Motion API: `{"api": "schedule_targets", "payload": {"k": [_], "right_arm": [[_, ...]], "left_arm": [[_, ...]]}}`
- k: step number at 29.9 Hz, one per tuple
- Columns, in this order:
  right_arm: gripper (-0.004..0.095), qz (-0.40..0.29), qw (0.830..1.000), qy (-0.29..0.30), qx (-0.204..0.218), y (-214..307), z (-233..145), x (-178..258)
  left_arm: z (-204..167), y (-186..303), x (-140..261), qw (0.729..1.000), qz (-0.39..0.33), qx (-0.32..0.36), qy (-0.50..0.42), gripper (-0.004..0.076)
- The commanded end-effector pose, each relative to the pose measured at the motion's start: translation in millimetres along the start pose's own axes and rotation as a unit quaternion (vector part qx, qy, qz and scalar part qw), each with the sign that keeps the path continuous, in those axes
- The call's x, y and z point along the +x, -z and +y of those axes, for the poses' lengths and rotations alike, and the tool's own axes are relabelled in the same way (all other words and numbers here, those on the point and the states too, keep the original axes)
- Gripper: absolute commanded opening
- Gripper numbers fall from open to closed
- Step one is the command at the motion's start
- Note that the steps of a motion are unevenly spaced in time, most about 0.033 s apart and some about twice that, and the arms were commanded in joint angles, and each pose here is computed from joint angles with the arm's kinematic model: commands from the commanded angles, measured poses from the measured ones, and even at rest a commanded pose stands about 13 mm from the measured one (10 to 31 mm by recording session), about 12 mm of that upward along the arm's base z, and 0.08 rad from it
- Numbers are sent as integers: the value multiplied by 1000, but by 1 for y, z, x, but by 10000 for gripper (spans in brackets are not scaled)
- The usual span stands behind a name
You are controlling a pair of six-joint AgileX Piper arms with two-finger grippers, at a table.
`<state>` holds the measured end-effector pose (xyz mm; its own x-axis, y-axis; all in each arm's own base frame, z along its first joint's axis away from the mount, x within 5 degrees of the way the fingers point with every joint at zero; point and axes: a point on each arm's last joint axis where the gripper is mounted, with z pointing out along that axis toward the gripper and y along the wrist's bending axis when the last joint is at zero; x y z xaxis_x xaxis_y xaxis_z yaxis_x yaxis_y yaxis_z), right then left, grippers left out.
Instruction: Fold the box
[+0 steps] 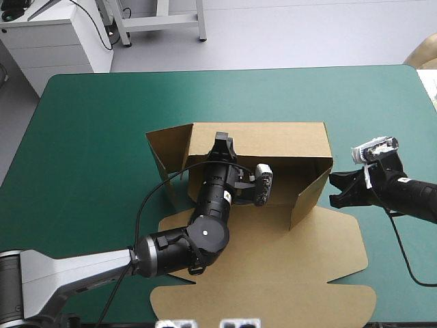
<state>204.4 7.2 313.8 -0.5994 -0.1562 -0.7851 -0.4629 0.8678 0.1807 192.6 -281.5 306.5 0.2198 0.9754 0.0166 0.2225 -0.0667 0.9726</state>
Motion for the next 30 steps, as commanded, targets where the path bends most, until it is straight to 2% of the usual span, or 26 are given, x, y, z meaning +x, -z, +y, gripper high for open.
{"api": "schedule_targets", "payload": {"k": [1, 4, 6, 8, 11, 14, 16, 18, 25, 30], "right_arm": [[-20, -60, 997, 13, 37, 10, 2, -6], [-15, -55, 997, 8, 56, 3, -5, 2], [1, -43, 998, 17, 47, -2, -7, 4], [61, -39, 999, 23, 28, -7, -7, 5], [256, -29, 999, 26, 8, -13, -9, 5], [580, -14, 1000, 17, -11, -18, -10, 8], [757, -7, 1000, 13, -23, -20, -9, 9], [858, -5, 999, 14, -31, -21, -8, 9], [861, 1, 997, 51, -62, -31, 13, 5], [860, -10, 999, 46, -11, -44, 18, 6]], "left_arm": [[27, 10, 6, 998, 2, -53, 32, -8], [27, 10, 6, 998, 1, -53, 36, -8], [27, 10, 6, 998, 1, -53, 36, -8], [27, 10, 6, 998, 1, -53, 36, -8], [27, 10, 6, 998, 1, -53, 36, -8], [27, 10, 6, 998, 1, -53, 36, -8], [27, 10, 6, 998, 1, -53, 36, -8], [27, 10, 6, 998, 1, -53, 36, -8], [27, 10, 6, 998, 1, -53, 35, -8], [27, 10, 6, 998, 1, -53, 35, -8]]}}
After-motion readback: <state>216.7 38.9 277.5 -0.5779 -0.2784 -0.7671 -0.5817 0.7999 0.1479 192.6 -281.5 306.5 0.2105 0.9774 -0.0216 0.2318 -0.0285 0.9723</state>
